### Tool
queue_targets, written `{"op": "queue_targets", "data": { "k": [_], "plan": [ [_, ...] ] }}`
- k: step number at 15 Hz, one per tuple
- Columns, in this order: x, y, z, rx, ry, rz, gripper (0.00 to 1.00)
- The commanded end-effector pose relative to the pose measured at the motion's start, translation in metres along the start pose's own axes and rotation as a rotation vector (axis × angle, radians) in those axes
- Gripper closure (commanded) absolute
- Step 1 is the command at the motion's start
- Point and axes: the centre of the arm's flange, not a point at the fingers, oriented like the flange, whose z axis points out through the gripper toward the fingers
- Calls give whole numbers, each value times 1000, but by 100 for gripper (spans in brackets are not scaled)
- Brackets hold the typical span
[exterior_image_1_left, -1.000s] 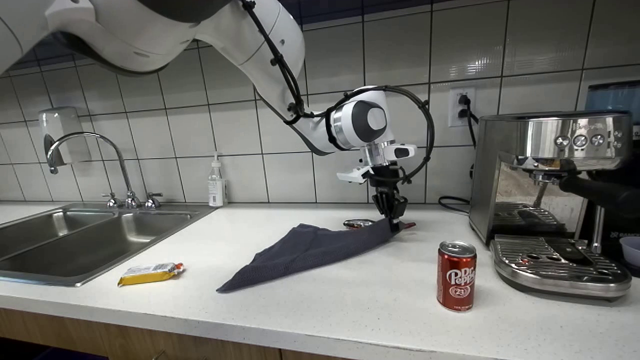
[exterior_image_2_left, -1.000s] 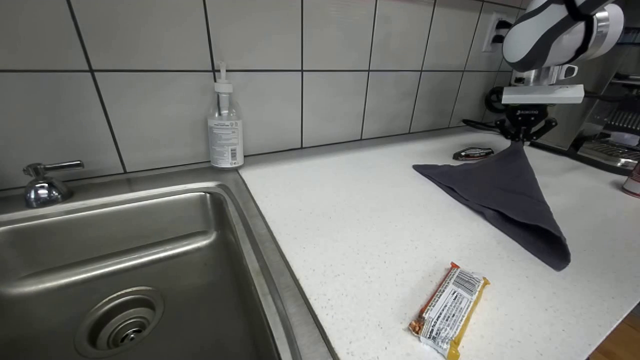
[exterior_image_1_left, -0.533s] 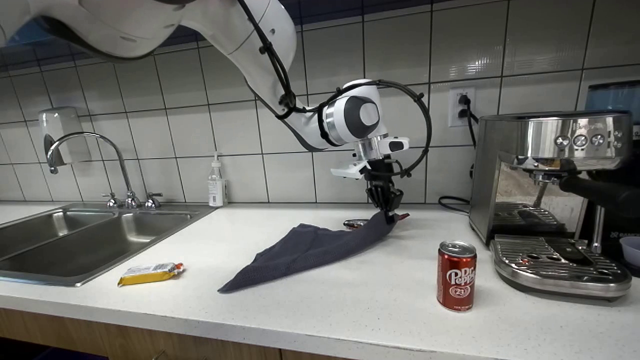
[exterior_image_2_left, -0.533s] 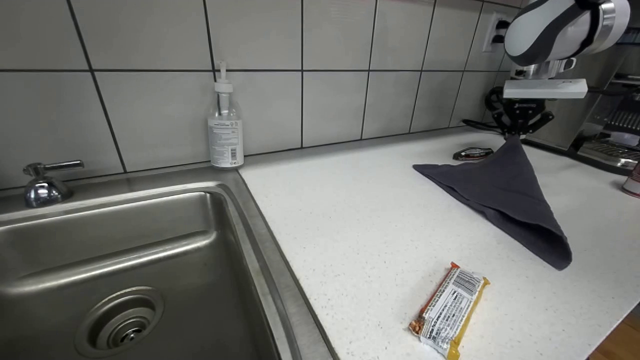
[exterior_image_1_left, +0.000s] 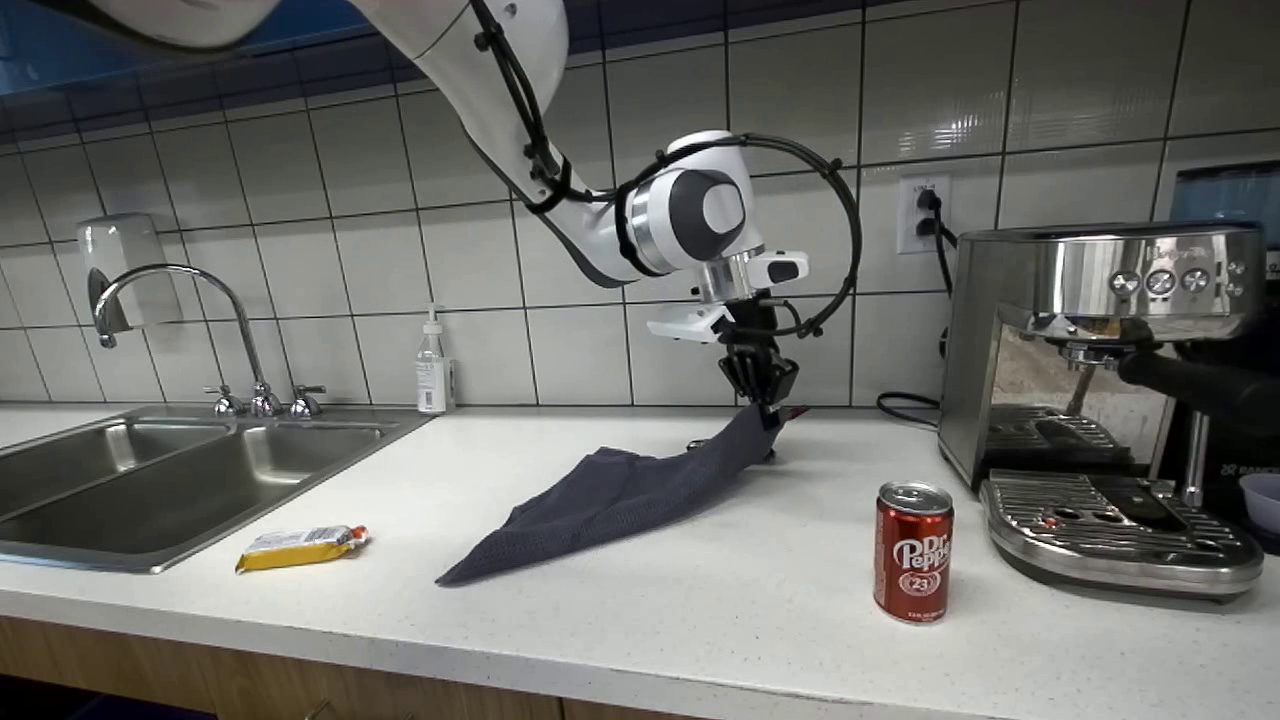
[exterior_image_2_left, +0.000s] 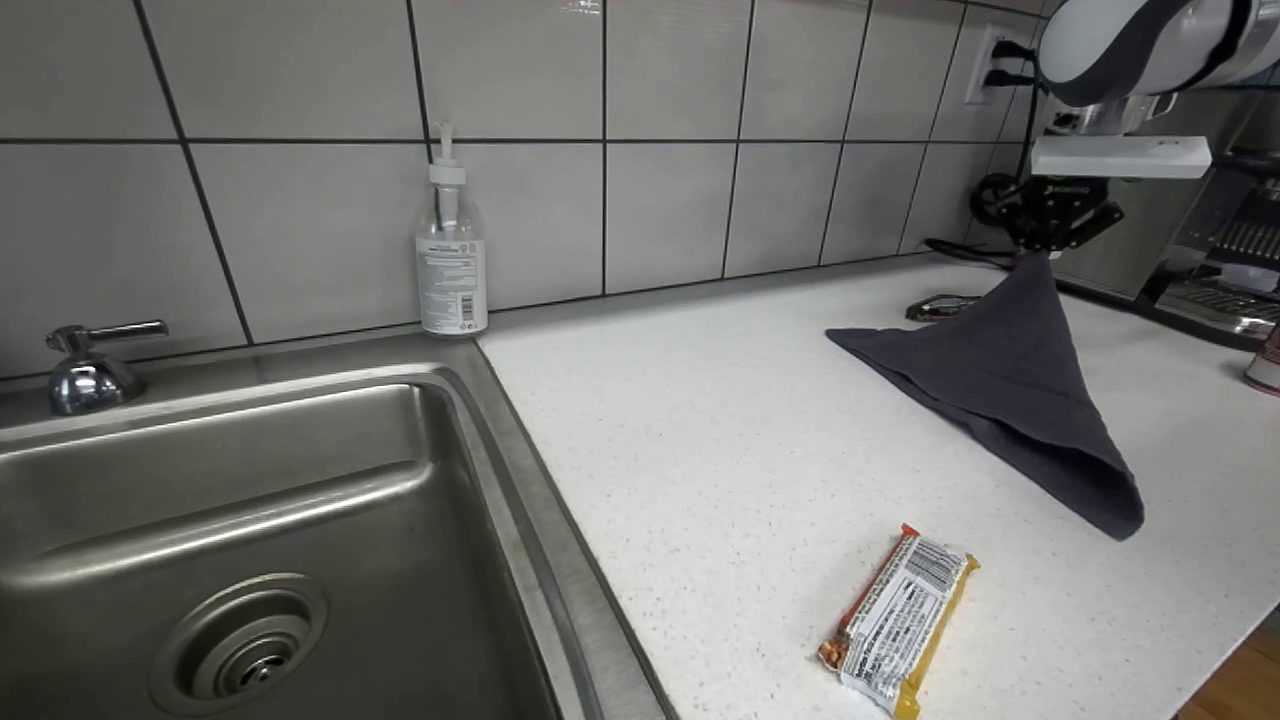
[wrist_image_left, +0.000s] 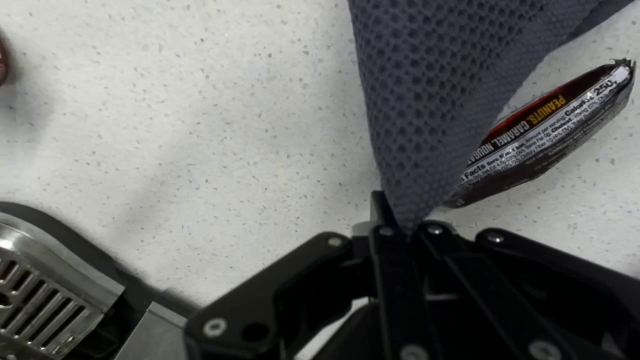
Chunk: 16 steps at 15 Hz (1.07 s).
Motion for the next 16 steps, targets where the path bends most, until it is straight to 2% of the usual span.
{"op": "queue_targets", "data": {
  "k": [1,16],
  "plan": [
    [-27,15,-23,26,18,-40,99],
    [-90,9,-65,98,73,-154,99]
  ]
}}
